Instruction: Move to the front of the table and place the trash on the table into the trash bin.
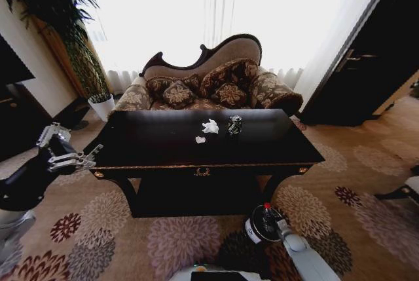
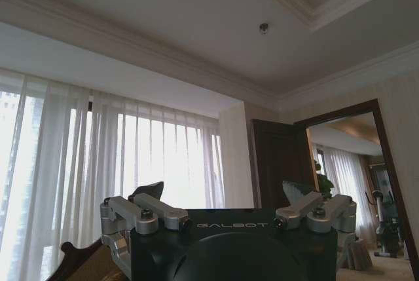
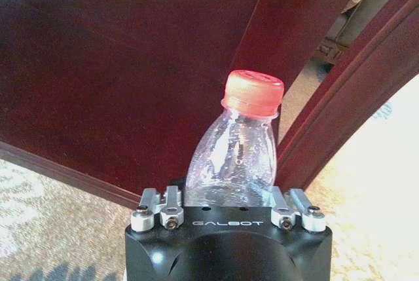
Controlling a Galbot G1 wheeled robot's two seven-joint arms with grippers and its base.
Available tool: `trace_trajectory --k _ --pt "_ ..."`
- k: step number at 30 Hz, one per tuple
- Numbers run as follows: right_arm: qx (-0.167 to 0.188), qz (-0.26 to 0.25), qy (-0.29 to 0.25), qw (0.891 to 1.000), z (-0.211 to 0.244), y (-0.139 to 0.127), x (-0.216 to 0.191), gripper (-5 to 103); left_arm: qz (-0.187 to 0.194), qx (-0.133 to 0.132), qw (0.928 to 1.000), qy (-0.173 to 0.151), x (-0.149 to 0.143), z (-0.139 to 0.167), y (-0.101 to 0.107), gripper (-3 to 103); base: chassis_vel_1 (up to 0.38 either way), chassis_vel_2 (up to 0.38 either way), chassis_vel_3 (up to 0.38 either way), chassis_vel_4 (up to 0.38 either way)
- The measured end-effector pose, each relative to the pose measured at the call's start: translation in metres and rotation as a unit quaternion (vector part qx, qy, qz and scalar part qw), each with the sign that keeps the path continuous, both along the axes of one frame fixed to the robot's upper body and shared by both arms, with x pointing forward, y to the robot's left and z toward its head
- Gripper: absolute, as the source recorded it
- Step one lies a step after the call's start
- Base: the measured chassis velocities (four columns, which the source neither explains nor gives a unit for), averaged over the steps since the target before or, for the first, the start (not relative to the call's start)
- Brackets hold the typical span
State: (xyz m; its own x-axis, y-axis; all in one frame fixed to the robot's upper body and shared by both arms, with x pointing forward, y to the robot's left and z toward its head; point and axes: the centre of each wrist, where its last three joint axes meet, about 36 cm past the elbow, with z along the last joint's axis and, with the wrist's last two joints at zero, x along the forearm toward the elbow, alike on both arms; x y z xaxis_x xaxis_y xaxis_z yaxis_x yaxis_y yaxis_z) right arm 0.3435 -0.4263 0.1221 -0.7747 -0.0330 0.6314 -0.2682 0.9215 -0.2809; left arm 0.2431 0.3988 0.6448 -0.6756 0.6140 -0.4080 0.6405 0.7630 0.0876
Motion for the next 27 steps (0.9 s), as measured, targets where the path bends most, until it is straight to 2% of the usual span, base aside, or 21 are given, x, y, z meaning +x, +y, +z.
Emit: trace_trajectory --k 1,3,4,8,10,13,18,21,22,26,27 --pt "0.003 0.001 0.000 1.000 0.000 0.000 0.000 52 0.000 0.000 1.0000 0.000 0.000 0.000 0.000 100 0.000 0.000 0.000 0.000" --pt "0.009 0.003 -0.001 1.000 0.001 0.001 0.000 63 -0.001 -0.001 1.0000 0.001 0.001 -0.001 0.000 100 0.000 0.000 0.000 0.000" --pt "0.009 0.003 -0.001 1.000 0.001 0.001 0.000 63 -0.001 -0.001 1.0000 0.001 0.001 -0.001 0.000 100 0.000 0.000 0.000 0.000" --pt "0.019 0.003 -0.002 1.000 0.000 0.008 -0.005 85 -0.003 -0.004 1.0000 0.002 0.002 -0.003 -0.001 100 0.000 0.000 0.000 0.000" --pt "0.022 0.003 -0.003 1.000 -0.001 0.010 -0.007 85 -0.003 -0.004 1.0000 0.002 0.002 -0.003 -0.001 100 0.000 0.000 0.000 0.000" --pt "0.031 0.004 -0.007 0.999 -0.003 0.016 -0.015 98 -0.005 -0.004 1.0000 0.002 0.003 -0.003 -0.002 100 0.000 0.000 0.000 0.000" --pt "0.049 0.007 -0.018 0.999 -0.002 0.026 -0.032 100 -0.006 -0.006 1.0000 -0.001 0.004 -0.003 -0.001 100 0.000 0.000 0.000 0.000" --pt "0.082 0.006 -0.025 0.996 0.004 0.046 -0.065 100 -0.009 -0.011 0.9999 -0.006 0.008 -0.004 0.000 100 0.000 0.000 0.000 0.000" --pt "0.082 0.006 -0.025 0.996 0.004 0.046 -0.065 100 -0.009 -0.011 0.9999 -0.006 0.008 -0.004 0.000 100 0.000 0.000 0.000 0.000" --pt "0.137 0.014 -0.071 0.988 0.042 0.072 -0.083 100 -0.008 -0.024 0.9996 -0.015 0.017 -0.006 0.003 100 0.000 0.000 0.000 0.000" --pt "0.137 0.014 -0.071 0.988 0.042 0.072 -0.083 100 -0.008 -0.024 0.9996 -0.015 0.017 -0.006 0.003 100 0.000 0.000 0.000 0.000"
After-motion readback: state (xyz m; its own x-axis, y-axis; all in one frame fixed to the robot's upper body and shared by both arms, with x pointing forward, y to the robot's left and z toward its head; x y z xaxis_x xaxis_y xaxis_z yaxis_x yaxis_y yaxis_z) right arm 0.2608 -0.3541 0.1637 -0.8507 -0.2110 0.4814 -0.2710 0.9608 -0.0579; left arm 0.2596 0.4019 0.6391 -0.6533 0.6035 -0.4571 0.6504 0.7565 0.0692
